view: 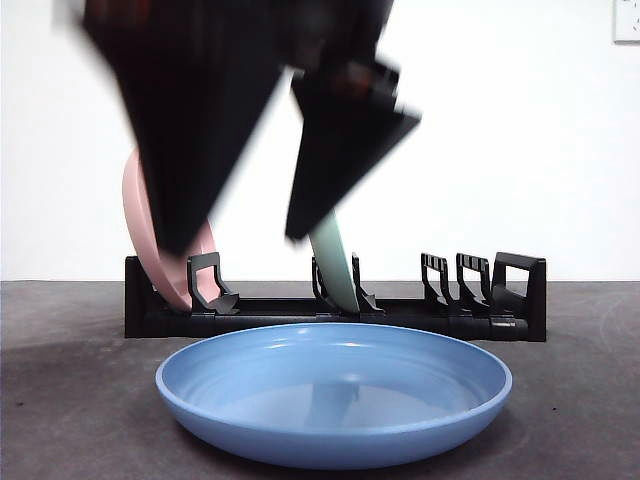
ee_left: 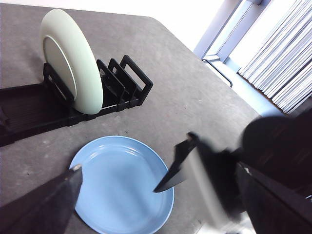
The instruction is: Place the plate
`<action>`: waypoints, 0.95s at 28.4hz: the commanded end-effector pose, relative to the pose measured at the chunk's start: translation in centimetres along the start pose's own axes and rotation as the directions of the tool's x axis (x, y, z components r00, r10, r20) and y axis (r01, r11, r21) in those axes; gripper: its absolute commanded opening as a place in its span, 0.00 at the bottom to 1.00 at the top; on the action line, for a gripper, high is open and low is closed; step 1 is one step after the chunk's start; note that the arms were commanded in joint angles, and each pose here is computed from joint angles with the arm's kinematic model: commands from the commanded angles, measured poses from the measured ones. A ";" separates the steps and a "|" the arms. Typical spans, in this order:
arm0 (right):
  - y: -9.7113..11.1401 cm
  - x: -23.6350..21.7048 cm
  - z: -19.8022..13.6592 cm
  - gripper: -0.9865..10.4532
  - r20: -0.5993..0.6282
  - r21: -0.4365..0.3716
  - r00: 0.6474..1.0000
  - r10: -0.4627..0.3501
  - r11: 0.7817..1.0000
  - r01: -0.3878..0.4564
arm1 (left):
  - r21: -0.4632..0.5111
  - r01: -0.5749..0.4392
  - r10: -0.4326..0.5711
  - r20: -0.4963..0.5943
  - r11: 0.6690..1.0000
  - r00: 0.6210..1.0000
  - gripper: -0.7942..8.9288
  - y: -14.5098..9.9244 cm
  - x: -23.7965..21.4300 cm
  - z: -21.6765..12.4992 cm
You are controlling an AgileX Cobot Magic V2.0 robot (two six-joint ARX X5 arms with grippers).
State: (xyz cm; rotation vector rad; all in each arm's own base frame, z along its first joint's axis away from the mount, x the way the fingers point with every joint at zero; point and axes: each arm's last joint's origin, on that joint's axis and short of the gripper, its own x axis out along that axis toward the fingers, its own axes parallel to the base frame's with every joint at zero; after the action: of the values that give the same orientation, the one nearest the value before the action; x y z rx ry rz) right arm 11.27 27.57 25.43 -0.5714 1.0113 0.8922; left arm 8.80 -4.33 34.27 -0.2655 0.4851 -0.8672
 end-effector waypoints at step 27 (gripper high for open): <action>-11.9 -17.0 -9.5 0.45 0.416 0.383 0.908 0.045 0.897 -0.220 | 0.081 -0.615 0.613 -0.252 0.785 0.749 0.60 4.4 10.0 10.6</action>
State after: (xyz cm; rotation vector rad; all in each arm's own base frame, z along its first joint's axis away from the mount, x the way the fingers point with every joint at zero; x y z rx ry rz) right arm 12.64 7.65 36.60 0.0757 0.8468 0.8117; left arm 22.11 -8.80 38.17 -0.0219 0.7915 -0.2390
